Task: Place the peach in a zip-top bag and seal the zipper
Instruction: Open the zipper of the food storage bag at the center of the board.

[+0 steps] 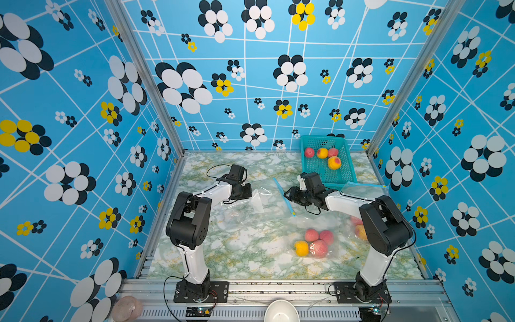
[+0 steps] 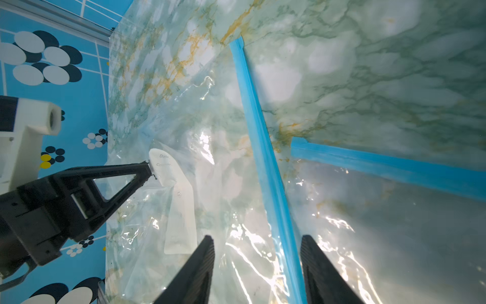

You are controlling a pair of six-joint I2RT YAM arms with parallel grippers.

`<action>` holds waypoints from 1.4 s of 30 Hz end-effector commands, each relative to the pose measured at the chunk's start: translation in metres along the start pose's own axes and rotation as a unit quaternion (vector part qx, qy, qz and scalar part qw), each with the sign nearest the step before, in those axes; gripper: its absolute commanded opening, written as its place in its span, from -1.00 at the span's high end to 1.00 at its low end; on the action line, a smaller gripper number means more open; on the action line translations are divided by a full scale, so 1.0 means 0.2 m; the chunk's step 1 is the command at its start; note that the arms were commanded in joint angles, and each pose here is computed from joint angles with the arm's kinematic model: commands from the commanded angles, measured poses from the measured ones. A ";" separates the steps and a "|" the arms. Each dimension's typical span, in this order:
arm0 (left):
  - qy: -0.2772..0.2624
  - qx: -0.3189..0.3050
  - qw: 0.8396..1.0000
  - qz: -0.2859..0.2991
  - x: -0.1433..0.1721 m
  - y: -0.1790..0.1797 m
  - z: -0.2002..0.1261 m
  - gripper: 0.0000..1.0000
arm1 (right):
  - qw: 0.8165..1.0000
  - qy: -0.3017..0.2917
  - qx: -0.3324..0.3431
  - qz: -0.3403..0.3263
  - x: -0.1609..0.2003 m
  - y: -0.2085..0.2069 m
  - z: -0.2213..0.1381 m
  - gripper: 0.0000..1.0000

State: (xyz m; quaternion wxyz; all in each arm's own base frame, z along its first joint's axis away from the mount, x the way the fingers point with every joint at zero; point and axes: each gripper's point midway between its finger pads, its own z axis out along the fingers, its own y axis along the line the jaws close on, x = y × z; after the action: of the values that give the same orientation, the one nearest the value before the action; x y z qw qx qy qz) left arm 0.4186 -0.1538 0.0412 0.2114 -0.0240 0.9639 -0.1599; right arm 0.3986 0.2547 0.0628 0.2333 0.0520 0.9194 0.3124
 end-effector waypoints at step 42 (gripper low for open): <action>0.018 0.022 0.999 -0.015 0.16 0.06 0.06 0.66 | 0.996 0.052 -0.039 0.060 0.18 0.00 0.09 0.18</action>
State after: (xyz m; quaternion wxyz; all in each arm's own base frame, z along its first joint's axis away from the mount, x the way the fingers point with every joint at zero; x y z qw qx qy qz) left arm 0.4123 -0.1586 0.0245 0.2195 -0.0189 0.9555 -0.1960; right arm 0.3861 0.2851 0.0548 0.1814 0.0831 0.8905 0.4088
